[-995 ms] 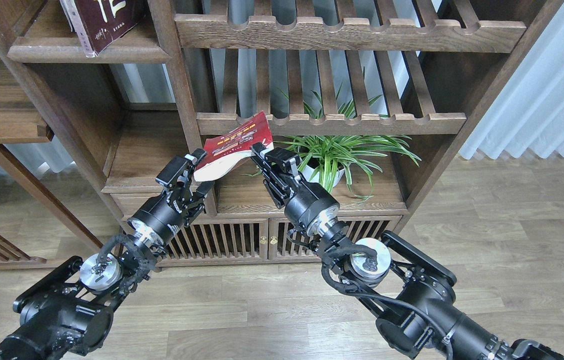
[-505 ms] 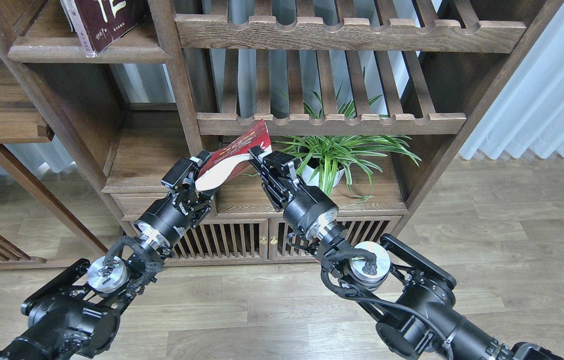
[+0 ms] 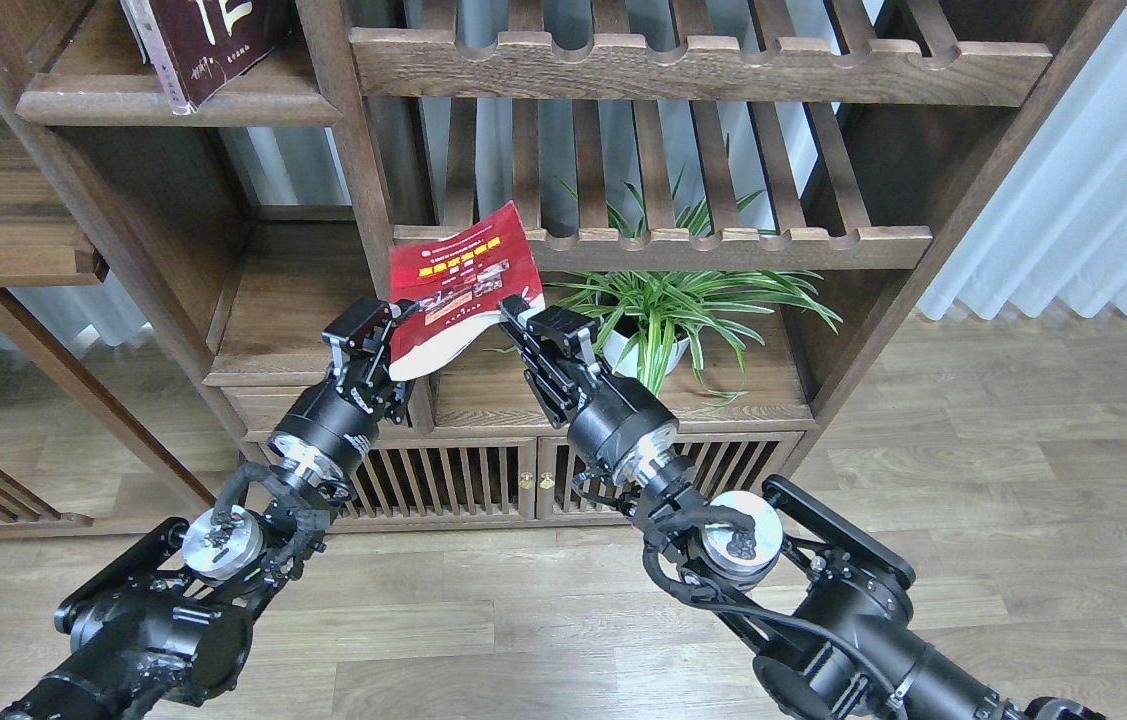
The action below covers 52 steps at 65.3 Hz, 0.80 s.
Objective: Organize books on shelf
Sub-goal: 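Grip the red book with both grippers and lift it, then carry the red book with the left gripper up onto the side shelf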
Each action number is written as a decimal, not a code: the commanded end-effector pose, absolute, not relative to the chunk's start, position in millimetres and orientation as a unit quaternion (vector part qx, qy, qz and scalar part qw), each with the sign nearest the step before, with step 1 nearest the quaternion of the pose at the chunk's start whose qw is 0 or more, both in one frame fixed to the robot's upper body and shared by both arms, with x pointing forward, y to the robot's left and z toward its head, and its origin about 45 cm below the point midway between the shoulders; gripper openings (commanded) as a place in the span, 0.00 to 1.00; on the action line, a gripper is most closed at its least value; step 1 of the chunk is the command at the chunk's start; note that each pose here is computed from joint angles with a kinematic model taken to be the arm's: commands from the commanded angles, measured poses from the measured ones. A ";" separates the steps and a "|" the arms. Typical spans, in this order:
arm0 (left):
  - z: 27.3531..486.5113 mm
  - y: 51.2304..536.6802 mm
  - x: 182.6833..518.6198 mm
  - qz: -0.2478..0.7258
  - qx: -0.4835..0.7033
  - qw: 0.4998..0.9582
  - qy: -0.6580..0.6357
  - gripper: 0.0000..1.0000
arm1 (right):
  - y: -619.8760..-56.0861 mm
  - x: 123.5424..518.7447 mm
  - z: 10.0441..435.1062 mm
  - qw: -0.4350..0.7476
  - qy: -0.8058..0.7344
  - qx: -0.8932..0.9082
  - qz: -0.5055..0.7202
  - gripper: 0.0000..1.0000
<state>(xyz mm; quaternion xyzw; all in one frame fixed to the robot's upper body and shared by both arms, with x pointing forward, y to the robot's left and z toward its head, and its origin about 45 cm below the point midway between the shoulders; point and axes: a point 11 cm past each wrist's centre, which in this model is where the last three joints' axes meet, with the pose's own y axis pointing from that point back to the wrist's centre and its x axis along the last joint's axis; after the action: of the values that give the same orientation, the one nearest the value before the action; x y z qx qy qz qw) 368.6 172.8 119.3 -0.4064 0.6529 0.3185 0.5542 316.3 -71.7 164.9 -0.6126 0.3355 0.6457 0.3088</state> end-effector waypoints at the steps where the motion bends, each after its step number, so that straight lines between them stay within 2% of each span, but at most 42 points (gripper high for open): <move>1: 128.8 168.7 371.2 0.304 -0.405 0.566 0.650 0.06 | -72.0 315.1 162.5 0.303 0.340 -0.613 0.646 0.55; 2: 131.6 165.6 370.7 0.297 -0.403 0.570 0.651 0.06 | -71.2 314.7 161.5 0.299 0.341 -0.615 0.645 0.71; 5: 137.0 168.2 370.0 0.290 -0.393 0.585 0.648 0.06 | -70.7 314.2 160.5 0.291 0.345 -0.620 0.642 0.91; 6: 139.4 170.6 370.3 0.288 -0.390 0.591 0.645 0.06 | -70.5 314.1 160.4 0.289 0.346 -0.622 0.640 0.93; 7: 150.2 178.4 369.3 0.278 -0.368 0.620 0.634 0.06 | -72.0 313.8 160.3 0.288 0.347 -0.630 0.632 0.99; 24: 201.5 224.5 361.4 0.266 -0.326 0.699 0.578 0.06 | -81.3 312.2 161.8 0.321 0.335 -0.630 0.623 0.99; 40: 212.2 293.5 336.5 0.323 -0.260 0.729 0.545 0.06 | -93.2 310.7 155.0 0.335 0.348 -0.614 0.624 0.99; 52: 246.1 332.0 334.0 0.348 -0.236 0.755 0.503 0.06 | -105.8 315.2 155.6 0.354 0.357 -0.605 0.618 0.99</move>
<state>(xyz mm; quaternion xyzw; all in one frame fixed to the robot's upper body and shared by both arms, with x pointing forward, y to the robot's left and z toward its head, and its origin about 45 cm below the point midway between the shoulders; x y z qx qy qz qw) 334.2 307.7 222.7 -0.2498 0.5321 0.3312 0.7381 312.3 -96.5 155.4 -0.6118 0.3507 0.6223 0.3398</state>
